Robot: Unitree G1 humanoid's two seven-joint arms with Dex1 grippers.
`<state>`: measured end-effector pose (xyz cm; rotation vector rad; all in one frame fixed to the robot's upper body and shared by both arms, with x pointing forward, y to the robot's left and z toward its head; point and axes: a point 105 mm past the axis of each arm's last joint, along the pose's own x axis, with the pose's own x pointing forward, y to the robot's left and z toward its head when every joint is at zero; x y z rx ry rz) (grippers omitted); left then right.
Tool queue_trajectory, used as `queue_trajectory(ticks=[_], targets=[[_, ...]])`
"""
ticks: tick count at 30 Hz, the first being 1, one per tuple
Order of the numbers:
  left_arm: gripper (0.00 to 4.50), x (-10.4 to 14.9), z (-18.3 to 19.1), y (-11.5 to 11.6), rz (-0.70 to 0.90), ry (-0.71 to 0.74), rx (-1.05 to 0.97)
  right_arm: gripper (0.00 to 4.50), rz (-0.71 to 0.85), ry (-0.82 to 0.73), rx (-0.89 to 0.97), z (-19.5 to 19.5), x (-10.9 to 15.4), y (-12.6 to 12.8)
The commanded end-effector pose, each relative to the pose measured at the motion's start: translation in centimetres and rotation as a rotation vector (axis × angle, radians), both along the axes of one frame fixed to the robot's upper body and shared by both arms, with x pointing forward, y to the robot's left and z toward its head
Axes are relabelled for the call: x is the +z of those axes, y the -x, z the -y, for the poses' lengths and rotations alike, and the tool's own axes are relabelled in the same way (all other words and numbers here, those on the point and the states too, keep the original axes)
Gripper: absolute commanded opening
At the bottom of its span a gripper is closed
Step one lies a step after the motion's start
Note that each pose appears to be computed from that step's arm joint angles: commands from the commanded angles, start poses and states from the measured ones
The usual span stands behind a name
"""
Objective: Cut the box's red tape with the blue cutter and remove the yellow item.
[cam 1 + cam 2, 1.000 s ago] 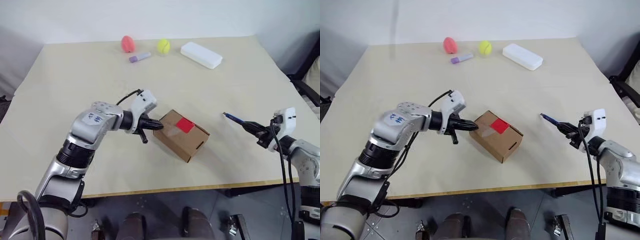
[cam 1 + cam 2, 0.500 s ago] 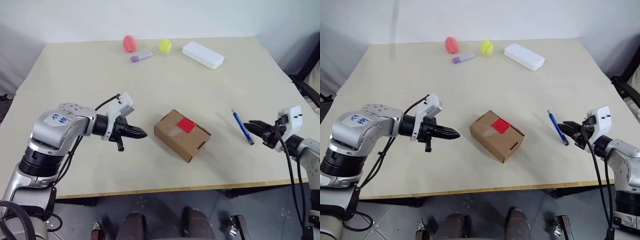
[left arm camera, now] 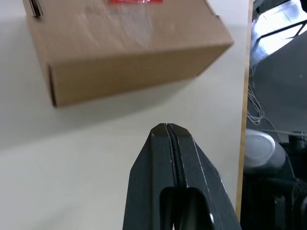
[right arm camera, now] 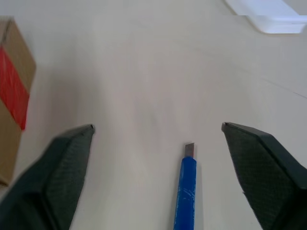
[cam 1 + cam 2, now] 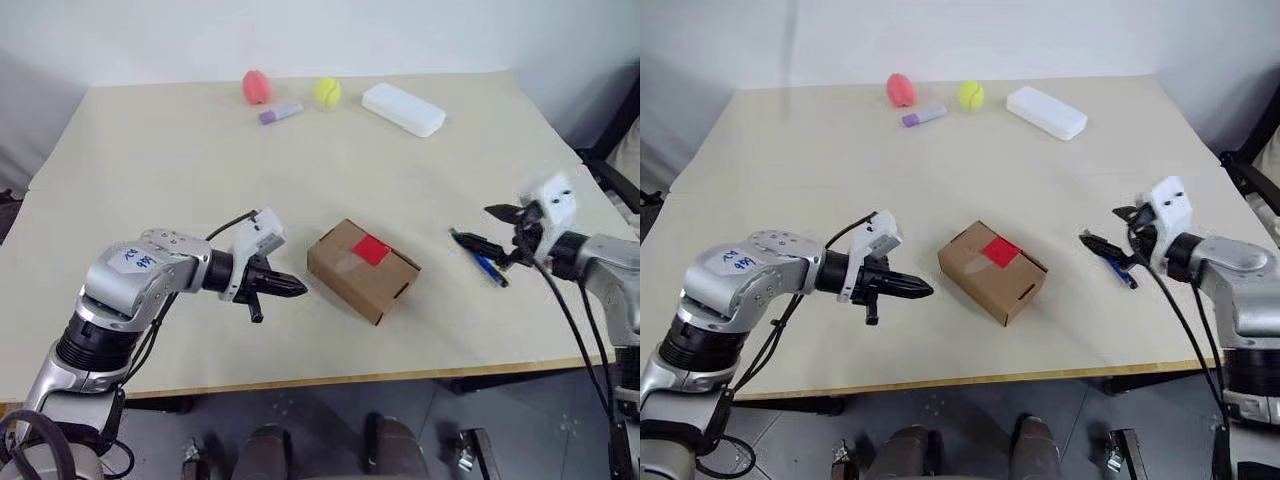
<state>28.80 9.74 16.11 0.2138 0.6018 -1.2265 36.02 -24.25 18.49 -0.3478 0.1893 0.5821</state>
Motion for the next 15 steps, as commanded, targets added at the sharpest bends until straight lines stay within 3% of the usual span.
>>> queue_trajectory(ticks=[1, 4, 8, 14, 15], targets=[[0.00, -0.6, 1.4, 0.7, 0.008, 0.006, -0.036, 4.46, -0.023, 0.093, 0.064, -1.9, -0.4, -1.6], [0.00, -1.2, 2.1, 0.0, 0.029, 0.016, 0.000, 3.56, -0.103, 0.173, 0.144, -3.7, -2.4, -2.3], [0.00, -1.4, 2.6, -1.5, 0.079, 0.035, 0.094, 2.10, -0.120, 0.155, 0.244, -6.9, -2.4, -3.1], [0.00, -2.1, 1.8, -3.0, 0.135, 0.006, 0.201, 0.06, -0.160, 0.134, 0.454, -11.2, -2.3, -1.0], [0.00, -2.0, 1.8, -3.4, 0.148, 0.013, 0.222, 0.02, -0.165, 0.136, 0.464, -11.8, -2.2, -0.9]])
